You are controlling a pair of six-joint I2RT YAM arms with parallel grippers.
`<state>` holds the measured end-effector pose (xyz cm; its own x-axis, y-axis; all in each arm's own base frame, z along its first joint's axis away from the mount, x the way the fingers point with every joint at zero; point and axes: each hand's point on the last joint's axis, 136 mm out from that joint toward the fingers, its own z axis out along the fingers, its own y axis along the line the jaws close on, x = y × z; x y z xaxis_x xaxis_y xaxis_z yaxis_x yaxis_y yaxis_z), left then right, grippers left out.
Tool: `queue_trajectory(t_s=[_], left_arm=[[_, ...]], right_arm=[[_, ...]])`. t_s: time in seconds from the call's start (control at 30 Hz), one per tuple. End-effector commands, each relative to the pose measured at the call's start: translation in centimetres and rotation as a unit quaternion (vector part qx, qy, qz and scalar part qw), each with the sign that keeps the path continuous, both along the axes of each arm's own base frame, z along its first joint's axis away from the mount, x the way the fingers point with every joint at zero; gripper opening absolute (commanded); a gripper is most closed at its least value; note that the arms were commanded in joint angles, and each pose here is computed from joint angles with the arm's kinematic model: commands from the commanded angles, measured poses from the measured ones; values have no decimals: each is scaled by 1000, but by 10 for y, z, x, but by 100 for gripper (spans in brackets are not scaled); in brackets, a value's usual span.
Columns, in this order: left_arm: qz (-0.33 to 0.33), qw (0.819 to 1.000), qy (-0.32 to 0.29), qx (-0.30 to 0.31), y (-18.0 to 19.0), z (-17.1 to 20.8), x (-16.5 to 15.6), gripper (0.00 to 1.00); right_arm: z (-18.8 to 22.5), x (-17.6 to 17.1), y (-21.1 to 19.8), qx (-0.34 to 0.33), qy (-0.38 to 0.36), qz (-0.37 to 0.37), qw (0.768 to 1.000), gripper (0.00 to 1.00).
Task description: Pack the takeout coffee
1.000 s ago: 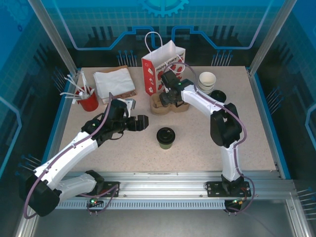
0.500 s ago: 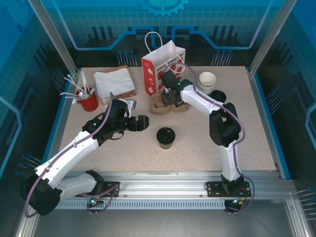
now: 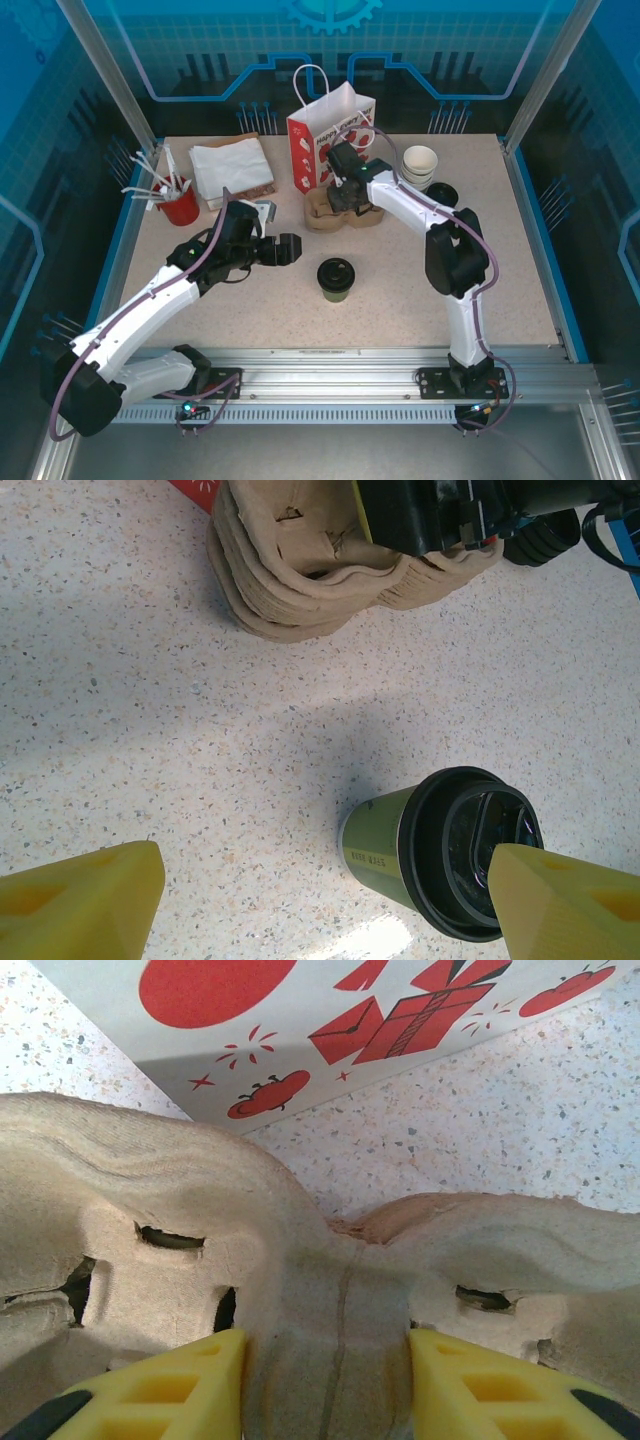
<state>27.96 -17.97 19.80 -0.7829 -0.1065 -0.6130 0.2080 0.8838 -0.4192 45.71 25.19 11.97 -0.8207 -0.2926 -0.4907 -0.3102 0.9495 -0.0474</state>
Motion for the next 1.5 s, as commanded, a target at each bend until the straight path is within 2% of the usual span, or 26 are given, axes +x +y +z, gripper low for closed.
queue_trajectory(t_s=[0.0, 0.2, 0.33, 0.47, 0.57, 0.73, 0.87, 1.03, 1.2, 1.47], left_arm=[[-12, 1000, -9, -6, -3, 5, 2, 86], [-13, 1000, -10, -6, -4, 6, 1, 86], [-12, 1000, -12, -7, -3, 7, 1, 86], [-13, 1000, -13, -8, -3, 7, 1, 86], [-14, 1000, -14, -10, -3, 8, 1, 86], [-16, 1000, -18, -16, -4, 12, -1, 86], [-20, 999, -18, -19, -6, 12, -2, 86], [-24, 999, -14, -21, -9, 12, 1, 86], [-28, 999, -10, -27, -14, 10, 2, 86], [-29, 999, -8, -24, -14, 6, 0, 86]], right_arm=[[45, 3, -5, 23, -33, -11, 999, 43], [65, 1, -5, 29, -46, -10, 998, 43], [94, -7, -10, 33, -67, -11, 997, 43], [121, -24, -26, 28, -82, -19, 996, 43], [122, -46, -51, 18, -76, -34, 996, 43], [89, -93, -114, 2, -38, -87, 996, 43], [53, -125, -153, 26, -9, -139, 990, 43], [7, -140, -152, 51, 29, -161, 985, 44], [-32, -146, -152, 43, 52, -178, 982, 44], [-61, -153, -137, 24, 73, -170, 982, 47]])
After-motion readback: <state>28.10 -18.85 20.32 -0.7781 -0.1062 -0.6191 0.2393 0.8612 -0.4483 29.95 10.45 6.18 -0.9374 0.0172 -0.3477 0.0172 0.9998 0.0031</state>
